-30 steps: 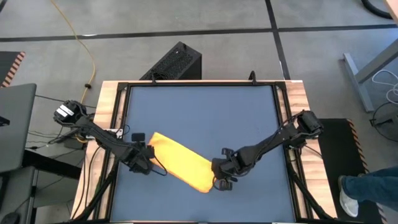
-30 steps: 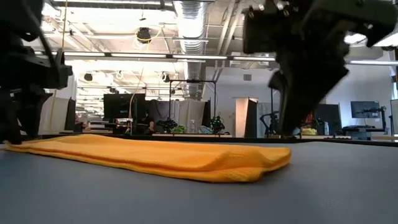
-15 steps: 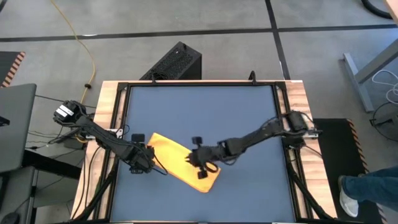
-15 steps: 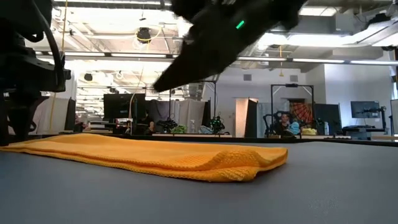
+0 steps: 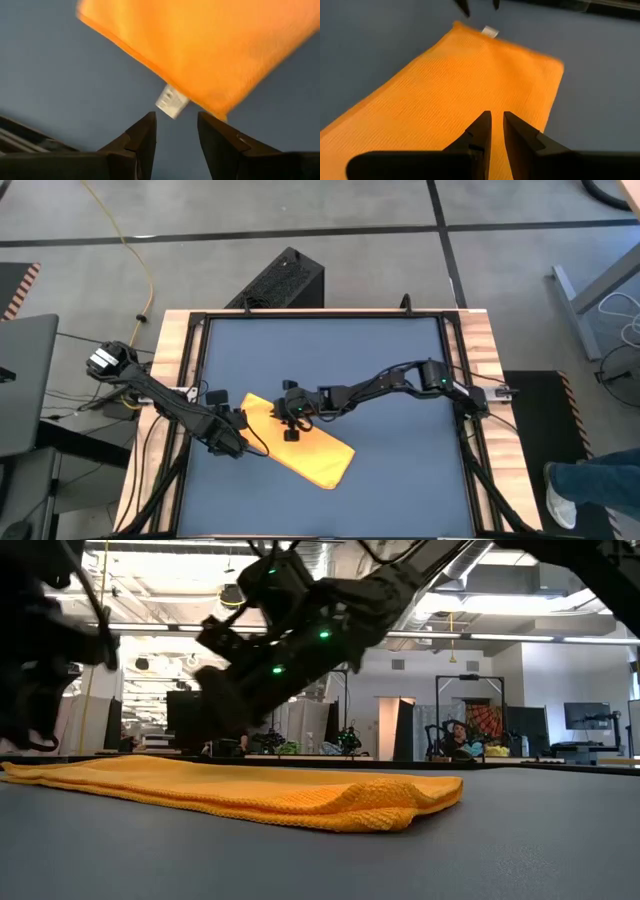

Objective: Roll towel into tight, uniform cylinder
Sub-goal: Roll the orange towel

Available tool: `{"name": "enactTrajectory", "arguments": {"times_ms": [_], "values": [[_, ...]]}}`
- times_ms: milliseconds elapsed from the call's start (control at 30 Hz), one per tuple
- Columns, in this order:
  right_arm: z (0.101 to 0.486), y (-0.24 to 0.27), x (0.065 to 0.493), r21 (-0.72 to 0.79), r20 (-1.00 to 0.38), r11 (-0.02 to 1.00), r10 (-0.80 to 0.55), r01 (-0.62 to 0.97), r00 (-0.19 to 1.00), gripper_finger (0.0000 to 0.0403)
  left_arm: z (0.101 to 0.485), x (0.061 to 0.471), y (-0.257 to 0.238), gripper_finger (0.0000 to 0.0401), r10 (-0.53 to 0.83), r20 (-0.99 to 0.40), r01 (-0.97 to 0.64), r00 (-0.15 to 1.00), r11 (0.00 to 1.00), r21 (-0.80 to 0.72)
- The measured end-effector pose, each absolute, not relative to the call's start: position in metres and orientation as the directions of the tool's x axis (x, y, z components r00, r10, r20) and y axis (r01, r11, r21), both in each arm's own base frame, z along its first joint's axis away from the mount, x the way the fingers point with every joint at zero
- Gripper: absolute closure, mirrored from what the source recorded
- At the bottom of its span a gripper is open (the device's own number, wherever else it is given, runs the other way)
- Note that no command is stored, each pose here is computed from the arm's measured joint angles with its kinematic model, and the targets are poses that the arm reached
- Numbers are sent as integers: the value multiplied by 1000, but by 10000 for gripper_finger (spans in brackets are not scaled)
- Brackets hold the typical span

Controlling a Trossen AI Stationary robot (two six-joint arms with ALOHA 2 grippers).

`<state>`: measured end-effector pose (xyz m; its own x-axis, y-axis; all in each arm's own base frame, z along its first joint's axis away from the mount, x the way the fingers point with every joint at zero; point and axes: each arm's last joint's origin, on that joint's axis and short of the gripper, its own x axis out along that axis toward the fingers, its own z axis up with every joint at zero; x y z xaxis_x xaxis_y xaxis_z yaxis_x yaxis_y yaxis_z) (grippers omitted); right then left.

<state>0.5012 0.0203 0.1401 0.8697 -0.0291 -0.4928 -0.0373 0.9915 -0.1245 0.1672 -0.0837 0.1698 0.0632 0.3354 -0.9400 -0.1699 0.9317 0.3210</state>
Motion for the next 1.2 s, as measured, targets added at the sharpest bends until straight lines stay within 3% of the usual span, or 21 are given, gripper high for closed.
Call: {"name": "enactTrajectory", "arguments": {"times_ms": [167,433,567,733,1000,1100,1200], "values": [[134,14,516,-136,-499,990,-50,-21,865,327,193,179,-87,266,419,-893,-169,164,904,393],[120,-4,513,-67,-641,995,-102,77,761,327,217,195,-89,266,575,-738,-223,352,818,531],[122,-9,504,-119,-702,965,-248,233,667,329,220,200,-89,266,632,-651,-286,421,773,566],[136,-16,486,-289,-731,884,-452,369,511,343,220,203,-90,266,621,-649,-293,440,782,550],[170,-25,440,-358,-813,843,-493,401,310,357,220,203,-92,266,603,-667,-297,438,797,526],[169,-26,417,-354,-814,838,-495,416,304,361,220,204,-93,266,594,-665,-305,452,804,511],[180,-25,393,-283,-775,851,-475,443,417,366,220,205,-96,266,582,-663,-296,471,812,503]]}}
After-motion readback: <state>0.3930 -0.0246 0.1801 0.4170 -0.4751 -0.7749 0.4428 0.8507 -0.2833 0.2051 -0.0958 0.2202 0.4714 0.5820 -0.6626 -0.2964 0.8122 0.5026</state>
